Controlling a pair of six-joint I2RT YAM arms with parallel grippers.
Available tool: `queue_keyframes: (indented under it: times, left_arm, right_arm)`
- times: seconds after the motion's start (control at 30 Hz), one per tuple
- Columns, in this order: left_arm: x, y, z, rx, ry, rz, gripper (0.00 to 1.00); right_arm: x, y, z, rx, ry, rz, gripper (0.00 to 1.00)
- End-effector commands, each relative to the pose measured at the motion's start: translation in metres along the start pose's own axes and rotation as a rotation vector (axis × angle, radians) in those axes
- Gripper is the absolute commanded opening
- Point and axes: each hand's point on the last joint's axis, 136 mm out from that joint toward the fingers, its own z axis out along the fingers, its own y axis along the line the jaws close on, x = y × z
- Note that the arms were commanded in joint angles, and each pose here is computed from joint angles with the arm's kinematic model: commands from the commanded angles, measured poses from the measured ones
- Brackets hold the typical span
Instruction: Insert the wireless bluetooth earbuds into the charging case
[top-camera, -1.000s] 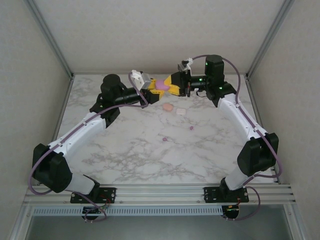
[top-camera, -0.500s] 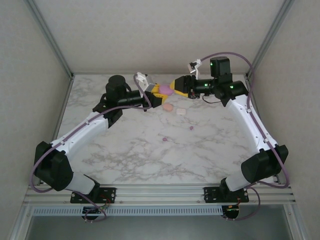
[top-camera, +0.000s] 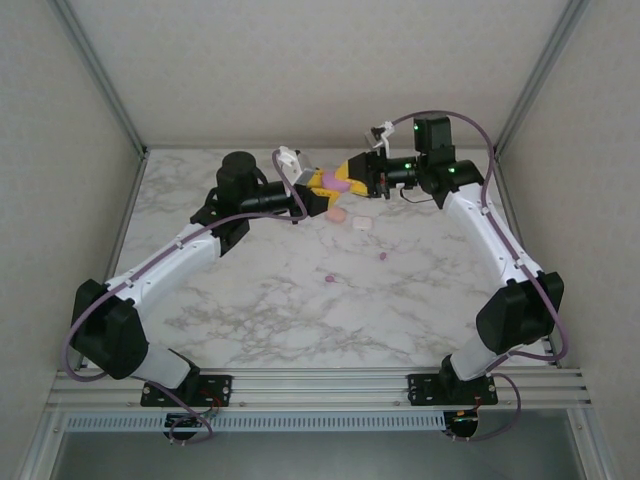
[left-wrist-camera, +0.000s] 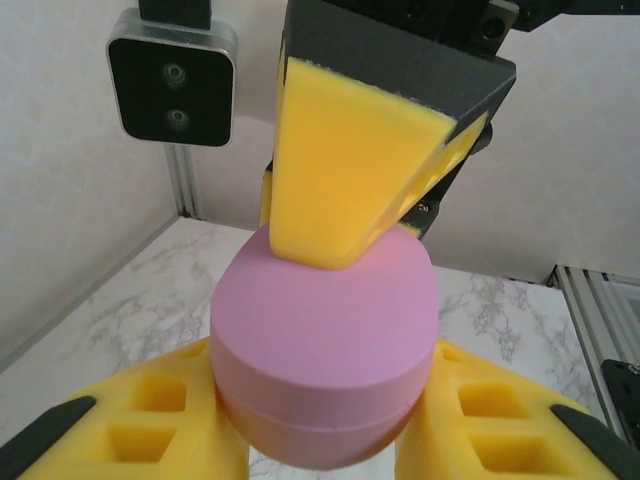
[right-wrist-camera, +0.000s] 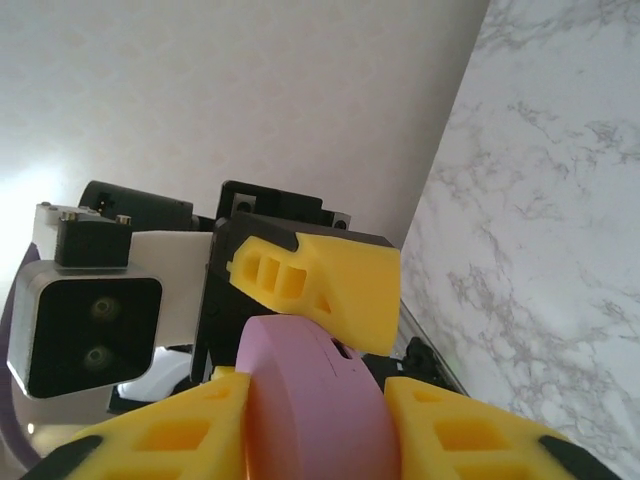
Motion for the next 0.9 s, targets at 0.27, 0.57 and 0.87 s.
queue_keyframes:
  times: [0.27,0.57,0.87]
  left_arm:
    - [-0.025,0.002,0.007,0.009,-0.081,0.031,0.46]
    - [-0.031,-0.003,0.007,0.042,-0.112,0.012,0.48]
    - [-0.036,-0.005,0.006,0.048,-0.122,0.006,0.46]
  right_arm:
    - [-0.002,0.015,0.004,-0.104,0.009,0.008,0.12]
    - [-0.005,0.019,0.002,-0.129,-0.011,-0.004,0.12]
    - [-0.007,0.021,0.0,-0.137,-0.026,-0.019,0.12]
